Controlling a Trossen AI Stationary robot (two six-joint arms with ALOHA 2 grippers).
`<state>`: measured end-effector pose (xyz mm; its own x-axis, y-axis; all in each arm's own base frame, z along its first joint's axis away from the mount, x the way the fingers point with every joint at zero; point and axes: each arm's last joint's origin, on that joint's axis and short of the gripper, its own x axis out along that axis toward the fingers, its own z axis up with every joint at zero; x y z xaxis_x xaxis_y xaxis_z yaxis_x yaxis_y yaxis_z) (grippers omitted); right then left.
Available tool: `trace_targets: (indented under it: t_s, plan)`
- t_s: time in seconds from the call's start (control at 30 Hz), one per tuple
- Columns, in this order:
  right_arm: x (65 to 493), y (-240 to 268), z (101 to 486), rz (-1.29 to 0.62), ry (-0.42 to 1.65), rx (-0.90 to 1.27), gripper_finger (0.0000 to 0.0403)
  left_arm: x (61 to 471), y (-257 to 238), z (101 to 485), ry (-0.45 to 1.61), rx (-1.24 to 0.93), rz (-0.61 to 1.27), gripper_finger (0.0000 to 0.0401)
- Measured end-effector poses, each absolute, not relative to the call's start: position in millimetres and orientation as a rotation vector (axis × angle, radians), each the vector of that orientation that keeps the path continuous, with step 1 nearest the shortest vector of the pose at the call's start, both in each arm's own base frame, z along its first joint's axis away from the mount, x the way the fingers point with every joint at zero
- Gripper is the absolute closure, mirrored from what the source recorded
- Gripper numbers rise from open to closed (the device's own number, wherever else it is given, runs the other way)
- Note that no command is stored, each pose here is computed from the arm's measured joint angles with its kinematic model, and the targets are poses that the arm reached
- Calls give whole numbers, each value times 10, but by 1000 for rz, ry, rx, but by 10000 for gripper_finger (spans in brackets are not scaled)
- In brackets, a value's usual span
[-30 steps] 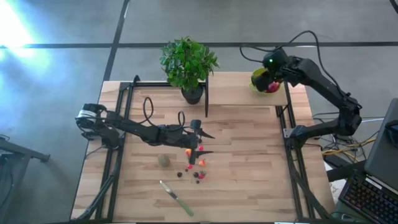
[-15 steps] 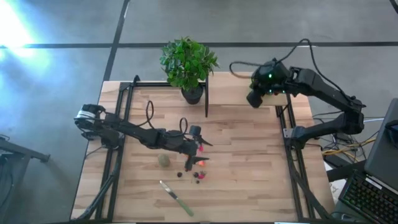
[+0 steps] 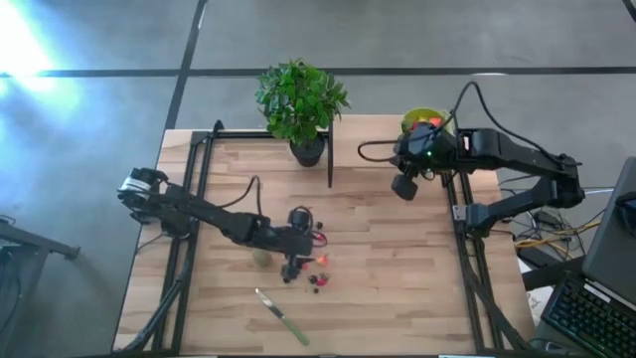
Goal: Pick & Place Fruit
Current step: Put the raspberry into the green strainer bowl on the shelf
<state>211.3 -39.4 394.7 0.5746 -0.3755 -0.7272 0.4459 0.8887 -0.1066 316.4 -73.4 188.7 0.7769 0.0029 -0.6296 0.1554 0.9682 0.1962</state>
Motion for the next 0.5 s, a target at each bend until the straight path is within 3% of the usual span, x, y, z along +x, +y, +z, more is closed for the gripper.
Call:
trace_targets:
  t_s: [0.5]
  plan:
    - [2132, -398, 3945, -511, 816, 81, 394, 3139, -646, 1747, 800, 188, -17, 121]
